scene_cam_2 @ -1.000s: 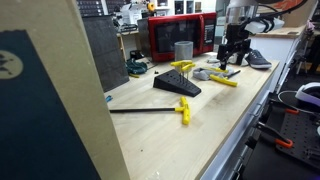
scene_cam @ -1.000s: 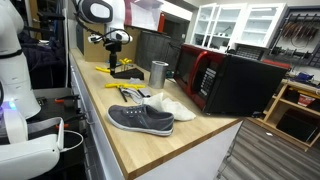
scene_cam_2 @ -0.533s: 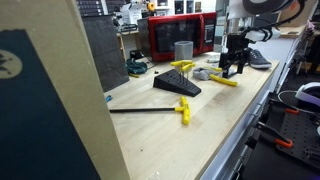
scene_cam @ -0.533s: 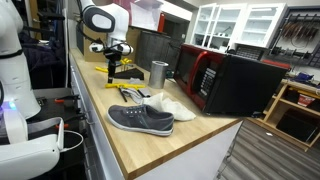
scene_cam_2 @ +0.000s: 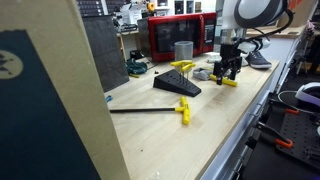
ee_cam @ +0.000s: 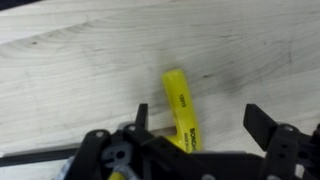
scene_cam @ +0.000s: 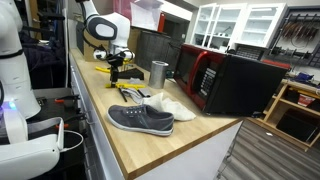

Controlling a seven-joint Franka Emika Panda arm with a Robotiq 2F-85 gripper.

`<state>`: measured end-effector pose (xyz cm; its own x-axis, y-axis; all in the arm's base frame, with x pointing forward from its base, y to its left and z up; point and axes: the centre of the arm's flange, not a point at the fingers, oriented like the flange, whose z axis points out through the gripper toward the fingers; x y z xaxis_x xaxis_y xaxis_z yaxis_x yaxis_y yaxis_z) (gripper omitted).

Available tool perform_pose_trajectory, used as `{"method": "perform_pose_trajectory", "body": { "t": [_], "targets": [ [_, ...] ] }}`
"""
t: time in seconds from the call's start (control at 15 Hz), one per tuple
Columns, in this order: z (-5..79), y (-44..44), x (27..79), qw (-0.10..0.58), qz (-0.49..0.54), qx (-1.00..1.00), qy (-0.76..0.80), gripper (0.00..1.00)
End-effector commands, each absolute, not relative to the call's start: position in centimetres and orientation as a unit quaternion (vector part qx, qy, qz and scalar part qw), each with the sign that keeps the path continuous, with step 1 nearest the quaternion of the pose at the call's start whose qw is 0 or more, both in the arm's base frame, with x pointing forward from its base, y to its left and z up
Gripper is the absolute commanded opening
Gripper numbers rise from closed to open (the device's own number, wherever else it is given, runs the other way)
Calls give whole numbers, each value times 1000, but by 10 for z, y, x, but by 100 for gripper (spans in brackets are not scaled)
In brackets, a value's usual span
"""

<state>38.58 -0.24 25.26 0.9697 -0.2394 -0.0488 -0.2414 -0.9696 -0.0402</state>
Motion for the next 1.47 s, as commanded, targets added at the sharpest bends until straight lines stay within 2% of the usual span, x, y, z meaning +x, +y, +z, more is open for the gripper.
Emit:
{"method": "perform_pose_trajectory", "body": {
  "t": [0.0,0.6,0.67,0.93,1.4],
  "targets": [
    [245,5,404,25,7,-995,100,68],
    [254,4,399,8,-1,-996,85,1],
    [255,5,397,4,-2,-997,81,6],
    [273,17,384,-5,-22,-997,68,6],
    [352,48,362,68,-93,-988,99,6]
  ]
}}
